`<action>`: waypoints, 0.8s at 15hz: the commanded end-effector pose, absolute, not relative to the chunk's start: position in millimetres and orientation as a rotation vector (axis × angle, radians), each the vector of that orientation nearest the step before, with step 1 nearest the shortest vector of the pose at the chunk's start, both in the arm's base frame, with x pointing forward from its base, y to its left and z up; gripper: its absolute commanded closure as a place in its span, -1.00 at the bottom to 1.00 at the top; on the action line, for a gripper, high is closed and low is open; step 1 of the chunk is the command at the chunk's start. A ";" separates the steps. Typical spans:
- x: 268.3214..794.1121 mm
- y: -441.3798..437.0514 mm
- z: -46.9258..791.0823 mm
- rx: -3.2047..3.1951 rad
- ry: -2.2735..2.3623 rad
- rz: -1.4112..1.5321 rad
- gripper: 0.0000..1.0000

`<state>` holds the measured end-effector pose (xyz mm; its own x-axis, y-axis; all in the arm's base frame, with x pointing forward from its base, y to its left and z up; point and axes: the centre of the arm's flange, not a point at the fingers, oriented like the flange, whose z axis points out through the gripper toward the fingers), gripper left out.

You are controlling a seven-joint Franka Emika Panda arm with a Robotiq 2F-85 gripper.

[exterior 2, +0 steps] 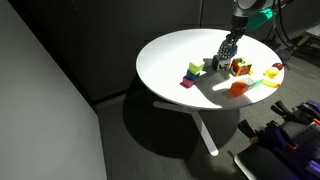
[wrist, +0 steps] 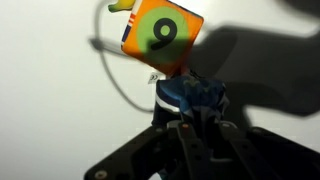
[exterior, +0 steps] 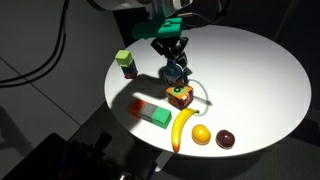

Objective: Pick up the square plush toy on the left and put it on top of the square push toy in the middle

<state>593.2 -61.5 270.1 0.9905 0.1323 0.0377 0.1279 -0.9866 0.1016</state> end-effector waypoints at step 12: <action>610.0 -71.4 253.9 3.066 0.277 0.157 0.16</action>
